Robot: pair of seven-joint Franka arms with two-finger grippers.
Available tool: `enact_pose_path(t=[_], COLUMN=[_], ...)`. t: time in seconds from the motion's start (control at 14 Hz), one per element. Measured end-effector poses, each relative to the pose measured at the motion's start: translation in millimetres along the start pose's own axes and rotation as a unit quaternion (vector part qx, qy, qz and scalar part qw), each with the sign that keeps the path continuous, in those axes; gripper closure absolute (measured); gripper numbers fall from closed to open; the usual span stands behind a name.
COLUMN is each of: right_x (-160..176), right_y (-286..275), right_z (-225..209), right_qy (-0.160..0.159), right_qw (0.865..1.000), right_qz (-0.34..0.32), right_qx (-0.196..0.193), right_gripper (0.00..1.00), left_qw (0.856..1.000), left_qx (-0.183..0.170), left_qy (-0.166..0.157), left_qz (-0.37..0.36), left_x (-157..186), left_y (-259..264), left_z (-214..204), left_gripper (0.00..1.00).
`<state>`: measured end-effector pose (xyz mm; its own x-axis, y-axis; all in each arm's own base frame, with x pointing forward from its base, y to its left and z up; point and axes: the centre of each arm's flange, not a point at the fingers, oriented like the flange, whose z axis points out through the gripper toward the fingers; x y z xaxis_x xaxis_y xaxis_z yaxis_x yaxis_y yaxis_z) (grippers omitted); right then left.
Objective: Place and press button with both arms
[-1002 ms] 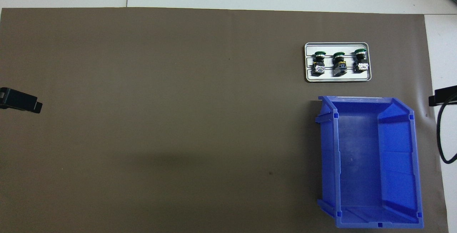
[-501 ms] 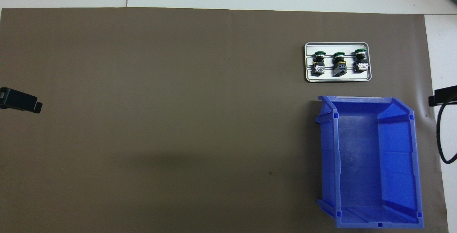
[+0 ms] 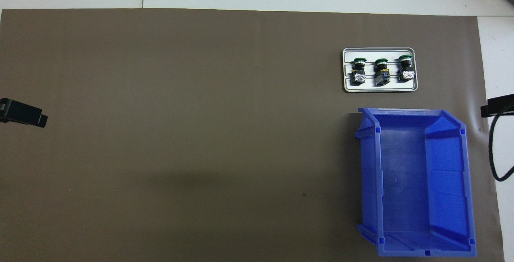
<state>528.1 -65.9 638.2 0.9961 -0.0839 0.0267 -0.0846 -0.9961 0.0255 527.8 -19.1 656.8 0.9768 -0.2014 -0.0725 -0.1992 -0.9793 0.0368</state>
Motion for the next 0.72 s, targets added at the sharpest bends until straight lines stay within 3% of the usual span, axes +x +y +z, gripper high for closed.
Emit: enact_pose_path(t=[0.29,0.72], right_x=[39,117], right_y=[-26,-63], right_z=[42,165], right_qy=[0.025,0.048], right_qw=[0.999,0.998], right_qz=[-0.019,-0.030], right_qx=[-0.003,0.003], right_gripper=[0.00,0.00], left_qw=[1.000,1.000], left_qx=[0.000,0.000], left_qy=[0.000,0.000], left_qz=[0.000,0.000], left_x=[0,0], left_y=[0,0], left_z=[0,0], left_gripper=[0.00,0.00])
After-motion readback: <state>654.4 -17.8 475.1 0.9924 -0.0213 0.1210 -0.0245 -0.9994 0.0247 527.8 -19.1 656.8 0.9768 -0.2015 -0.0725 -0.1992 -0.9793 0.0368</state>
